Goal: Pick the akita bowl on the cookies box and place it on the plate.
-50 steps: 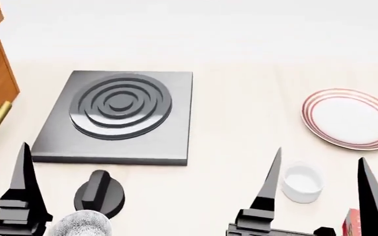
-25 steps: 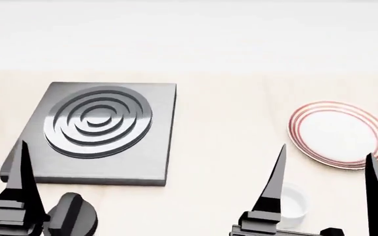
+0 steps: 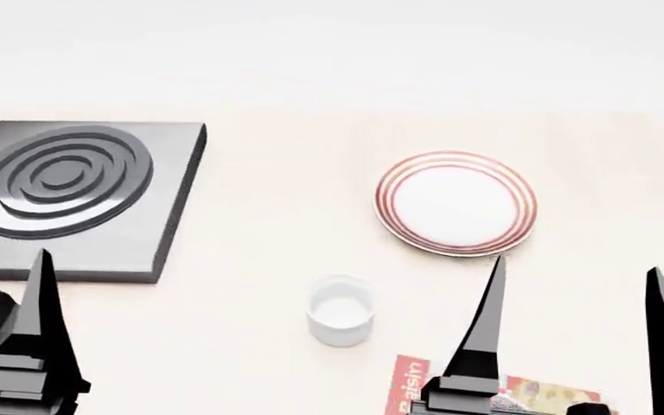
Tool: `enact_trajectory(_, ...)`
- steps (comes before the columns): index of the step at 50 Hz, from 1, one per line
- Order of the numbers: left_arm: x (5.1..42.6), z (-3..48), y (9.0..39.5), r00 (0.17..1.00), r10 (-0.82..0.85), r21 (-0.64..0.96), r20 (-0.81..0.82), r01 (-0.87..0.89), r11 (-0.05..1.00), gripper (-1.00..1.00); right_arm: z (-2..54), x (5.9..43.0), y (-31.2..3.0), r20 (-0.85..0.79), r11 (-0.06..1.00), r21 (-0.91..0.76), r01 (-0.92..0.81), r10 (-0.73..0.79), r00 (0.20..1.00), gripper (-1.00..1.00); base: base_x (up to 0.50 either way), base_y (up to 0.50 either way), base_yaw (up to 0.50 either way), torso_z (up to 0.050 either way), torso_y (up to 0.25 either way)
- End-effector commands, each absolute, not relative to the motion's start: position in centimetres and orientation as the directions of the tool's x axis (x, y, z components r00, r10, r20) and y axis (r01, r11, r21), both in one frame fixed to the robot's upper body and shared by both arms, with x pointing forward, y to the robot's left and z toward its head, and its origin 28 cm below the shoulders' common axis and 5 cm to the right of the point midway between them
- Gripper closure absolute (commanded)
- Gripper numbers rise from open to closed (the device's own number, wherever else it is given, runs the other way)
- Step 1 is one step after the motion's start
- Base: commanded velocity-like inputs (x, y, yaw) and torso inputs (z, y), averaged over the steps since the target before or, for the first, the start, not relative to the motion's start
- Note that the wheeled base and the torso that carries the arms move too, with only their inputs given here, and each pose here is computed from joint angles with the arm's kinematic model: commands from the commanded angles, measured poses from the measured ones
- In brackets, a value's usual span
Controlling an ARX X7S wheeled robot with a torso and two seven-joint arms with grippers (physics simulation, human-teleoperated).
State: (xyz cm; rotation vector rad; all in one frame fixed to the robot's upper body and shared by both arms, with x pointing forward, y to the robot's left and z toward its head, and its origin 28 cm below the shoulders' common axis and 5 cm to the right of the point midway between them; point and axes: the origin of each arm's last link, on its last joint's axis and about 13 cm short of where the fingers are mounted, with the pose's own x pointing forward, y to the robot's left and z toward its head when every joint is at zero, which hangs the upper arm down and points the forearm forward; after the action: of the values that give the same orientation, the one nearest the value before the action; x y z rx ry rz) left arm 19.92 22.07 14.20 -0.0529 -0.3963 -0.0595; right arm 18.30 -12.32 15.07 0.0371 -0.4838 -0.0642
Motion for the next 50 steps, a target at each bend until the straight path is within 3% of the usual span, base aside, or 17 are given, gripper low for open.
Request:
enact_trajectory(1, 19.89, 14.21, 22.12, 0.921, -0.046, -0.043, 0.387, 0.068, 0.997, -1.0, 15.13, 18.23, -12.38, 0.471, 0.998, 0.047, 0.052, -0.068, 0.879, -1.0, -0.16, -0.5, 0.0, 0.0, 0.0)
enact_trajectory(29, 19.84, 14.12, 22.14, 0.921, -0.047, -0.042, 0.386, 0.069, 0.997, -1.0, 15.13, 18.17, -12.42, 0.472, 0.998, 0.05, 0.044, -0.062, 0.879, -1.0, -0.13, -0.5, 0.0, 0.0, 0.0)
enact_trajectory(37, 19.84, 14.18, 22.17, 0.921, -0.046, -0.044, 0.386, 0.068, 0.997, -1.0, 14.85, 18.2, -12.16, 0.466, 0.999, 0.04, 0.035, -0.05, 0.883, -1.0, 0.0, -0.04, 0.0, 0.0, 0.0)
enact_trajectory(50, 19.83, 14.19, 22.18, 0.921, -0.048, -0.044, 0.386, 0.07, 0.997, -1.0, 15.07, 18.05, -12.26, 0.462, 0.999, 0.054, 0.009, -0.033, 0.886, -1.0, 0.5, -0.02, 0.0, 0.0, 0.0)
